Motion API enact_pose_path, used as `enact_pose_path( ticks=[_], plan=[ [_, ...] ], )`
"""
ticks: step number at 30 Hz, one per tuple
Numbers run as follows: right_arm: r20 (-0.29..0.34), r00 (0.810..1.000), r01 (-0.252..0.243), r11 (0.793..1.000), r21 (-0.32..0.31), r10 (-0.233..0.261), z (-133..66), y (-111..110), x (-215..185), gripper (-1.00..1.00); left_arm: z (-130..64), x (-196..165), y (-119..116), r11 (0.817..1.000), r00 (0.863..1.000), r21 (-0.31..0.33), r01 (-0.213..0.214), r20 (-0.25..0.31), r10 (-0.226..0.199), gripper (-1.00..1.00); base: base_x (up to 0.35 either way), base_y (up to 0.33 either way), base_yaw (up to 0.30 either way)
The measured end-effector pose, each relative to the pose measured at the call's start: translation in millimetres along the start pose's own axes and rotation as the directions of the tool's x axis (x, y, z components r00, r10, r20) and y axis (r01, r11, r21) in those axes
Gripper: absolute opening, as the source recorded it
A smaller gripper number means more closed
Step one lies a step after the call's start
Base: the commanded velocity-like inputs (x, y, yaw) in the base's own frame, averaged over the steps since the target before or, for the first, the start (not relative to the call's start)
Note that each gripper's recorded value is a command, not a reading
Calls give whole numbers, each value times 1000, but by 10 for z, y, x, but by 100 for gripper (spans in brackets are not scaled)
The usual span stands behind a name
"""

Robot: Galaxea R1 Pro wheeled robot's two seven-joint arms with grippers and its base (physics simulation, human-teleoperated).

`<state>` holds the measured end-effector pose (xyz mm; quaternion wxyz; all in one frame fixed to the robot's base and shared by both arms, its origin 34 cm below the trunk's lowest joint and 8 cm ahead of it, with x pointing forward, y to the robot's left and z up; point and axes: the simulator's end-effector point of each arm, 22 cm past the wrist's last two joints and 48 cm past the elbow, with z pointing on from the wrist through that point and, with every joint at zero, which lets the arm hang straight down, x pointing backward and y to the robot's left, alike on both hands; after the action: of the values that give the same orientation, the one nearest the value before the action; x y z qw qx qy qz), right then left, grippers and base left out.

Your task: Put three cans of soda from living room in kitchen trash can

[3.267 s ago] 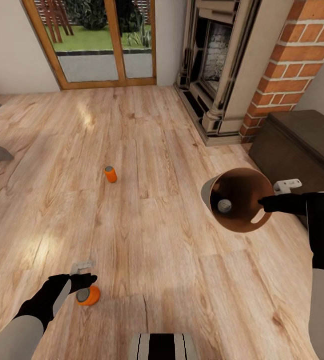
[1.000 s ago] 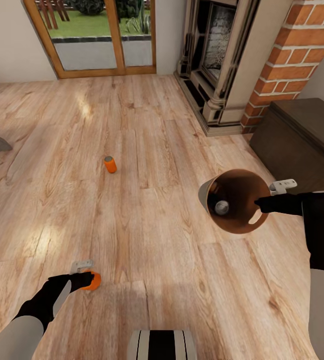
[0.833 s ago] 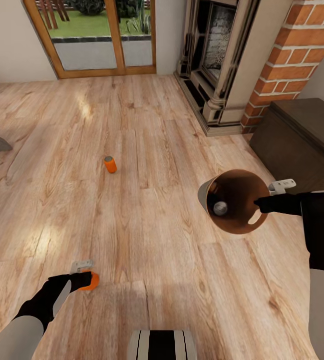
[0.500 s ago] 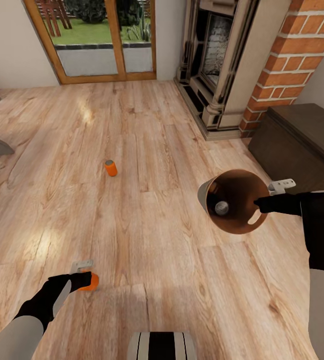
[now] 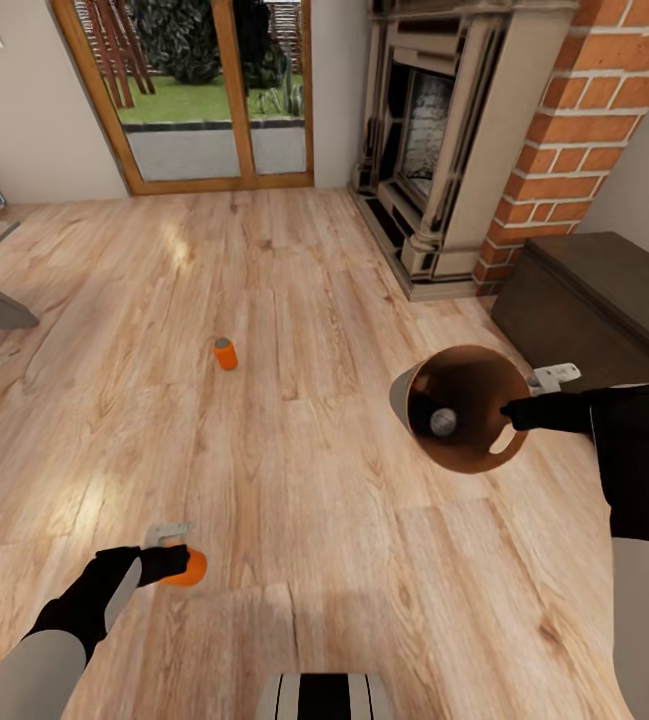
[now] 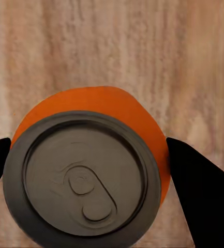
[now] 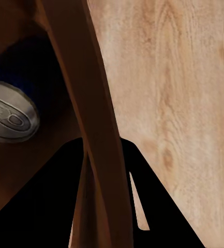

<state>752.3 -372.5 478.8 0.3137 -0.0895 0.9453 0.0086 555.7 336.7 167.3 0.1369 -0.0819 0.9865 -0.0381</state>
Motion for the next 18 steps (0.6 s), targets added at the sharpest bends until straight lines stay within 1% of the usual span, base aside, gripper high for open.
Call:
enact_pose_path(
  ticks=[1,2,3,5,6,8,11,12,15,16,17,18],
  plan=[
    [3,1000,3,1000,-6,-3,-15,32,-20,-100,-24,-7,-22,1000,1000,11,2,-8,-2,-100,0,0,0],
    [1,1000,13,1000,-12,-13,-21,79,-32,-100,-68,-50,-78,999,1000,35,5,-17,-4,-100,0,0,0],
    [-6,1000,10,1000,-21,-10,-27,136,-32,-100,-135,-146,-141,998,1000,60,5,-16,-4,-100,0,0,0],
    [0,1000,23,999,-37,-23,-39,253,-74,-100,-329,-387,-272,995,1000,100,1,-15,0,-100,0,0,0],
    [6,1000,19,999,-49,-19,-55,301,-98,-100,-400,-464,-303,994,1000,106,-3,-11,4,-100,0,0,0],
    [10,999,31,998,-58,-31,-74,386,-125,-100,-658,-732,-423,991,1000,130,-12,3,12,-100,0,0,0],
    [20,999,41,997,-59,-40,-127,427,-174,-100,-942,-958,-537,988,1000,151,-24,20,21,-100,0,0,0],
    [23,999,45,997,-59,-44,-144,440,-187,-100,-1074,-1062,-601,986,999,167,-32,35,26,-100,0,0,0],
    [34,998,47,997,-64,-45,-203,476,-235,-100,-1311,-1256,-708,980,996,191,-52,78,37,-100,0,0,0],
    [36,998,52,997,-64,-50,-219,494,-247,-100,-1435,-1362,-757,977,993,202,-64,105,44,-100,0,0,0],
    [40,998,54,996,-65,-51,-239,505,-263,-100,-1511,-1437,-767,976,990,203,-75,129,49,-100,0,0,0],
    [42,998,59,996,-65,-56,-255,523,-274,-100,-1713,-1634,-671,975,980,196,-102,188,65,-100,0,0,0]
  ],
)
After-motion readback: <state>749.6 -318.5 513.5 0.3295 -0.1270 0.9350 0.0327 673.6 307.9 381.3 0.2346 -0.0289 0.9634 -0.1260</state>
